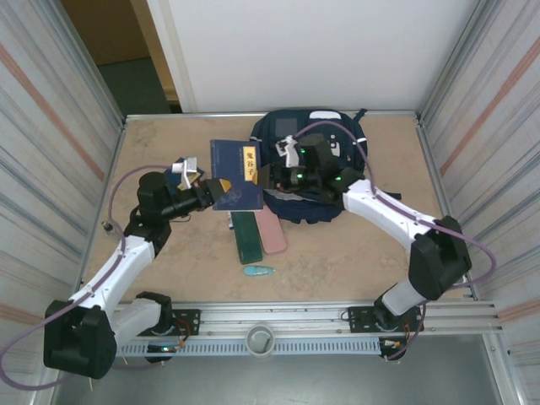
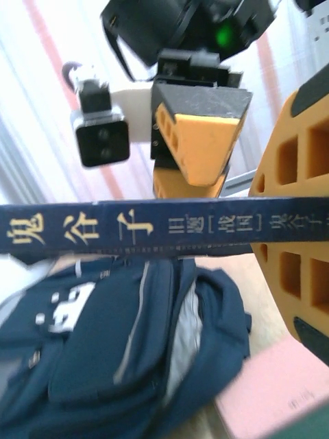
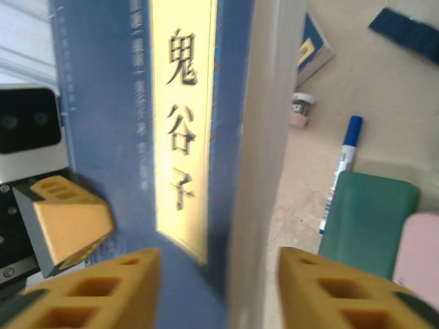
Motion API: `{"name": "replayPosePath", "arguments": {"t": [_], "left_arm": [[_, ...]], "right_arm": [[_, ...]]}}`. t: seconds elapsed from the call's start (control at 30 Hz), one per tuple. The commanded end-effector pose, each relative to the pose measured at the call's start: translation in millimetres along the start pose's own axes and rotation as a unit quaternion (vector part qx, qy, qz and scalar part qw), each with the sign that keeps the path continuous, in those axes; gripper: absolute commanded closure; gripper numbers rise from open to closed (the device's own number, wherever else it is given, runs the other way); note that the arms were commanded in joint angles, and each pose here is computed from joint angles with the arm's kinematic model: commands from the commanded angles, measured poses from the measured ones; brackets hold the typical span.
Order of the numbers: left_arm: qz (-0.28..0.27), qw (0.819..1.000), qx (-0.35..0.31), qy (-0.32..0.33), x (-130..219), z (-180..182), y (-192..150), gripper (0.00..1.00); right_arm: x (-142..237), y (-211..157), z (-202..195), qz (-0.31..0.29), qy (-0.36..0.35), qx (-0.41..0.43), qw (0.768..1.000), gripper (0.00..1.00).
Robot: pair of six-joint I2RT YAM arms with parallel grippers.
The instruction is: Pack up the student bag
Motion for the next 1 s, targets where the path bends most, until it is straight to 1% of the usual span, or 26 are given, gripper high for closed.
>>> {"name": "replayPosePath", "arguments": {"t": [0.0,0.03,0.1,0.17,0.3,0.33,0.37,0.43,0.47,0.5,0.57,0.6,0.63,0.7,0.77,0.8,0.87,0.93,0.97], "left_arm": [[-0.014,0.992,-0.084,-0.098,-10.3,-44.4,19.0,1.0],[-0.012,0.99,-0.091,-0.111,-14.2,-50.0,20.7,1.0],[-0.01,0.986,-0.097,-0.134,-22.0,-57.4,24.1,1.0],[-0.013,0.982,-0.099,-0.161,-30.3,-64.3,28.3,1.0],[-0.005,0.975,-0.096,-0.2,-51.1,-71.7,32.2,1.0],[-0.002,0.975,-0.091,-0.202,-57.4,-71.0,32.5,1.0],[0.002,0.975,-0.088,-0.202,-62.4,-70.3,33.2,1.0],[0.007,0.979,-0.077,-0.189,-72.9,-62.9,34.3,1.0],[0.008,0.981,-0.073,-0.18,-76.7,-58.8,34.9,1.0],[0.009,0.983,-0.073,-0.168,-80.7,-54.2,35.4,0.96],[0.017,0.987,-0.077,-0.137,-88.5,-44.8,36.0,0.79],[0.024,0.989,-0.083,-0.119,-93.0,-39.4,35.5,0.67],[0.031,0.99,-0.097,-0.1,-96.9,-34.5,35.4,0.57],[0.046,0.988,-0.133,-0.059,-104.0,-23.3,33.5,0.45],[0.064,0.98,-0.189,-0.009,-111.8,-10.1,31.3,0.4],[0.082,0.972,-0.221,0.018,-116.6,-3.4,28.4,0.38],[0.119,0.943,-0.307,0.047,-126.9,5.2,22.4,0.35],[0.159,0.902,-0.397,0.064,-139.8,10.5,15.3,0.32],[0.178,0.884,-0.421,0.095,-147.2,17.6,14.8,0.3]], "right_arm": [[41.1,0.1,11.5,-0.016,0.046,0.041,0.998,0.34],[48.6,-2.3,10.6,-0.021,0.056,0.044,0.997,0.23],[61.7,-5.7,12.5,-0.03,0.077,0.052,0.995,0.15],[70.1,-9.3,15.3,-0.037,0.098,0.059,0.993,0.11],[74.5,-11.7,23.4,-0.036,0.153,0.064,0.986,0.11],[74.9,-10.9,25.4,-0.036,0.165,0.065,0.983,0.14],[76.2,-9.9,26.3,-0.038,0.173,0.063,0.982,0.21],[82.6,-5.8,25.6,-0.053,0.18,0.055,0.981,0.47],[86.8,-2.9,23.1,-0.066,0.175,0.047,0.981,0.57],[92.8,0.1,19.5,-0.079,0.169,0.04,0.982,0.69],[104.7,5.3,11.1,-0.108,0.148,0.024,0.983,0.86],[111.6,8.6,6.0,-0.121,0.132,0.014,0.984,0.95],[119.5,12.0,1.0,-0.133,0.116,0.005,0.984,1.0],[136.9,19.7,-12.2,-0.16,0.079,-0.027,0.984,1.0],[155.4,25.8,-26.8,-0.186,0.047,-0.059,0.98,1.0],[166.6,28.3,-35.6,-0.204,0.016,-0.078,0.976,1.0],[185.1,29.4,-46.1,-0.231,-0.047,-0.088,0.968,1.0],[199.3,28.1,-52.0,-0.254,-0.113,-0.085,0.957,1.0],[205.3,27.4,-54.8,-0.265,-0.145,-0.081,0.95,1.0]]}}
Point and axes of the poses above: each hand's point on the last joint's axis, 136 mm out from that joint toward the fingers, its own x axis back along the fingers, its own z axis along the line the jaws close on, y = z × x, the point moved 9 cm from there along x, back along the fingers, and after that the axes turned 7 degrees about -x, right-handed, at the moved point
